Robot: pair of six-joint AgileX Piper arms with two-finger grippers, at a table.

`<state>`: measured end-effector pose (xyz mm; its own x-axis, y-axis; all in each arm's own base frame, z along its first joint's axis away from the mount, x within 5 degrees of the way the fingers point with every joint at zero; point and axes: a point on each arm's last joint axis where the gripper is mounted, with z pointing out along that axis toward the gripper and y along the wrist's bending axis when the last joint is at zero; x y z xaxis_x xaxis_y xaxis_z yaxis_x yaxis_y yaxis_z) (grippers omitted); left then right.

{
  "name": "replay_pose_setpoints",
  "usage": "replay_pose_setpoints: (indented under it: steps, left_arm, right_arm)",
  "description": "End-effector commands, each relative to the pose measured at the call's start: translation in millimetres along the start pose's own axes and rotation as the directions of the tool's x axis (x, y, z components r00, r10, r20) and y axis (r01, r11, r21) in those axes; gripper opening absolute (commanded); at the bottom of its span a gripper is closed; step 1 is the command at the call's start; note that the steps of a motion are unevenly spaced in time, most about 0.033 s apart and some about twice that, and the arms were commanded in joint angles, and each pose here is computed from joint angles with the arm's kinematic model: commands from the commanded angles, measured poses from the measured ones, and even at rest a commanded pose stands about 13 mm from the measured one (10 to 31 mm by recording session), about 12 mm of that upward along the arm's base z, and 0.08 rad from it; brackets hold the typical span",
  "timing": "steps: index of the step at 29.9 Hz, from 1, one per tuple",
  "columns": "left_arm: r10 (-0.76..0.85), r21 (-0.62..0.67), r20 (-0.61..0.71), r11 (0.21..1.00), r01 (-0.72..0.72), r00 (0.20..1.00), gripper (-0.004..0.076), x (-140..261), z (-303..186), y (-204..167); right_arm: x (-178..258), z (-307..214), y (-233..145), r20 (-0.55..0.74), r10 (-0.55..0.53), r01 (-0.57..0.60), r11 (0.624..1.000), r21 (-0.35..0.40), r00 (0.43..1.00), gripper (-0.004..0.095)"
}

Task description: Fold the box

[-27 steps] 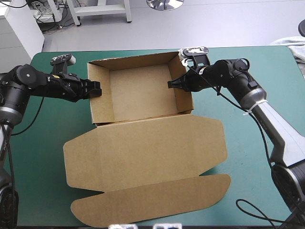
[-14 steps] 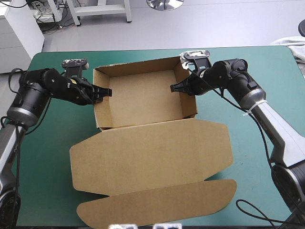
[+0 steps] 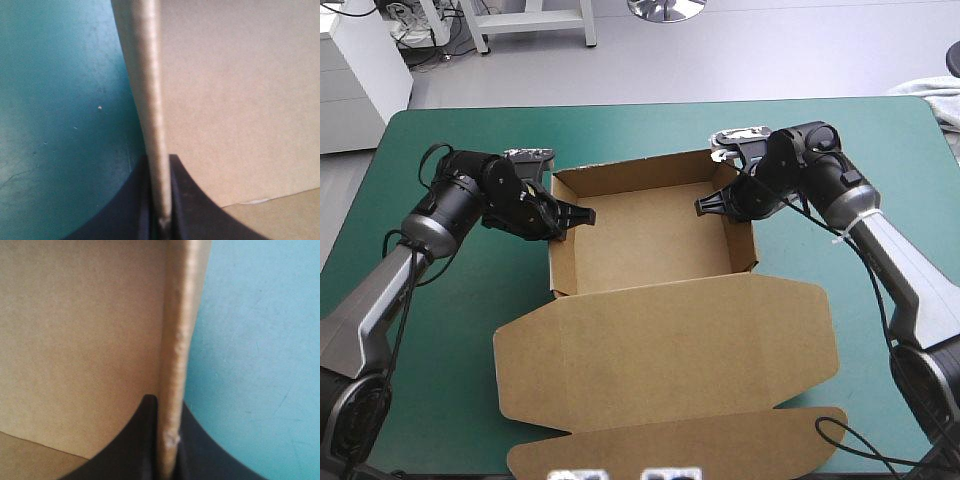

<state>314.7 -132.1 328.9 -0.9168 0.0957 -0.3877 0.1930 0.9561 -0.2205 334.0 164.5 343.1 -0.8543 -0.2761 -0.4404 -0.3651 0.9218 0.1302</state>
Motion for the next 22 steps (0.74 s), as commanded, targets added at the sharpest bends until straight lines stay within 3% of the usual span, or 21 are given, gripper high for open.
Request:
replay_pose_setpoints:
  steps: [1,16,22]
  left_arm:
    - [0.025,0.077,0.110,0.996,-0.033,0.994,-0.0010,-8.2,-14.5,-20.1]
    - [0.019,0.065,0.072,0.998,-0.024,0.997,-0.0010,-12.4,8.2,-19.5]
    - [0.014,0.052,0.008,0.999,-0.014,1.000,-0.0010,-12.3,27.5,-17.4]
  right_arm:
    - [1.3,-28.3,20.9,0.048,-0.010,0.015,0.994,-0.109,0.999,-0.0003]
    - [2.8,44.5,44.3,-0.129,-0.008,-0.008,0.993,-0.121,0.992,-0.0003]
    - [0.6,50.5,43.5,-0.115,-0.008,-0.006,0.993,-0.114,0.993,-0.0003]
